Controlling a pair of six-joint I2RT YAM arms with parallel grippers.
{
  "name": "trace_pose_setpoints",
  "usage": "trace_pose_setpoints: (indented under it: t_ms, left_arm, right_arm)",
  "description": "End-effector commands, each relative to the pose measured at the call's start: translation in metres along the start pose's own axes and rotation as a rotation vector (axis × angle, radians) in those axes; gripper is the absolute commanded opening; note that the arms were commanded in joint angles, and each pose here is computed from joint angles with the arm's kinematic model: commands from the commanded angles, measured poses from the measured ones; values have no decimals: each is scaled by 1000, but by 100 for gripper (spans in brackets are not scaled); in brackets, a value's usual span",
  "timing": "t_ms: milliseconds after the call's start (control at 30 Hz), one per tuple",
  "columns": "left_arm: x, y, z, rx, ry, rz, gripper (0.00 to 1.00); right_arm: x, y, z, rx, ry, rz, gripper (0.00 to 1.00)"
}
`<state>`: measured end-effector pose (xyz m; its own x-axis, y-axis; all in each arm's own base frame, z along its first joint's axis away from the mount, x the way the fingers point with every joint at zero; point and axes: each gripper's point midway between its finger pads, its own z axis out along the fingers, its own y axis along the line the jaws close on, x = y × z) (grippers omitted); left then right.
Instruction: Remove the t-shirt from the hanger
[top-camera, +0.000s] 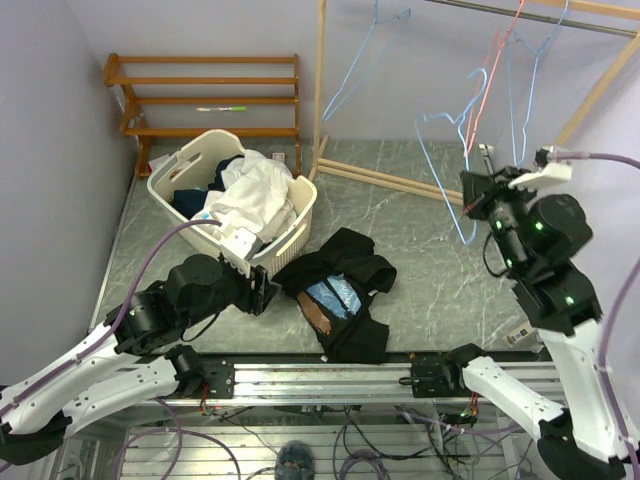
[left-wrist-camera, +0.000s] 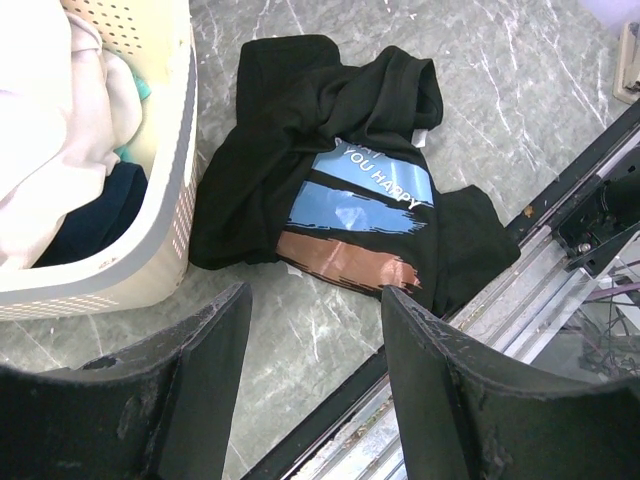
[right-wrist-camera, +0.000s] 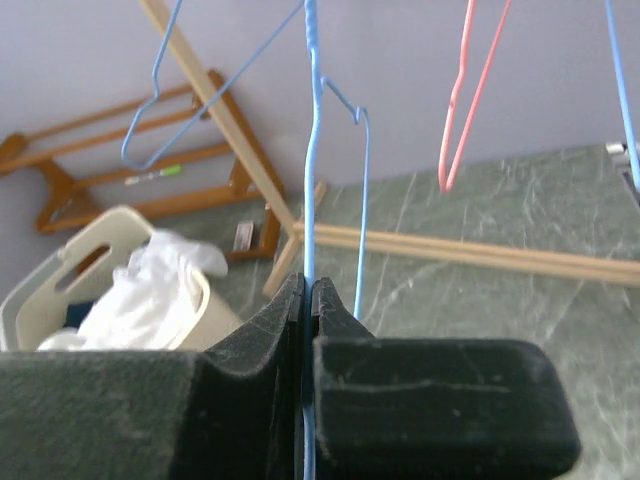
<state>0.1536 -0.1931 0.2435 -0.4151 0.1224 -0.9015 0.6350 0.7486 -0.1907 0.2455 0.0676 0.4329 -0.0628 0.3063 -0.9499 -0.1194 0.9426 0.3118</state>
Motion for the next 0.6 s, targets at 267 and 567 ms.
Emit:
trace_pose_setpoints:
  t_ms: [267,567]
  left_arm:
    - [-6,-4,-3,26,-39,-7,66]
    - [-6,-5,-4,33,-39,-5,66]
  right_arm:
    - [-79,11,106,110,-441,17,0]
    - [-88,22,144,102,-531,-41,0]
